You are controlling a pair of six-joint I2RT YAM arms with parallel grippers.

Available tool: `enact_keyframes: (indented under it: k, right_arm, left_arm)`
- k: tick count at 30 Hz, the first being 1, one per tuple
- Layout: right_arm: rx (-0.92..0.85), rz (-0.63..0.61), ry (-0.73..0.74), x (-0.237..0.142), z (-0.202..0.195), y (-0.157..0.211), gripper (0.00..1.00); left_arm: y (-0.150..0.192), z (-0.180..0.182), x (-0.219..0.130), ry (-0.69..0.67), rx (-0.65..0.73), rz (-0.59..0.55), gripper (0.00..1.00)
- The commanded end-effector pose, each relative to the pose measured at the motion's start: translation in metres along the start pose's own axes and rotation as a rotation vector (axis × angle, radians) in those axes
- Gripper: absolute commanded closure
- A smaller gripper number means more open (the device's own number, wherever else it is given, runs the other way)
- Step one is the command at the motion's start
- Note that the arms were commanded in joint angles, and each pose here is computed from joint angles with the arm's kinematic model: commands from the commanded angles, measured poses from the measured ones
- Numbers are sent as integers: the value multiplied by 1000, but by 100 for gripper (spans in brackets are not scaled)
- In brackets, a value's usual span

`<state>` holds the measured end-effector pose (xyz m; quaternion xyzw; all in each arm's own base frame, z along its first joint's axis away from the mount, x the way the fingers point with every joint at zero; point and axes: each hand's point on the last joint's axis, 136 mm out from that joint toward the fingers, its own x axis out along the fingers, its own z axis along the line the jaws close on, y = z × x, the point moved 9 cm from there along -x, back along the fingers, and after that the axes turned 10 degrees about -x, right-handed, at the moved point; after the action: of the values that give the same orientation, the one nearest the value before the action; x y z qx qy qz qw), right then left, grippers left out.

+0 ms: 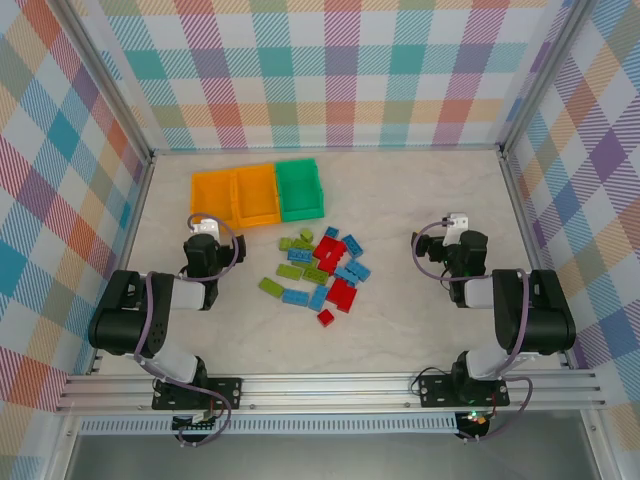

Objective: Sort the legos into containers by color

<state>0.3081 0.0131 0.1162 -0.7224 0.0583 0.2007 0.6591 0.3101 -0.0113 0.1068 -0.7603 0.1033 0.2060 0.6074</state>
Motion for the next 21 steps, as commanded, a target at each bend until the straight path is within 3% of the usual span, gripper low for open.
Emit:
enact_keyframes:
  k: [1, 15, 21]
  right_arm:
    - [-13, -41, -11, 2, -2, -9, 0]
    - [-10, -39, -11, 2, -2, -9, 0]
    - [23, -51, 73, -2, -8, -8, 0]
  left_arm:
    - [-10, -2, 0, 17, -19, -42, 0]
    - [-9, -2, 0, 19, -17, -41, 0]
    - [-10, -2, 0, 19, -19, -44, 0]
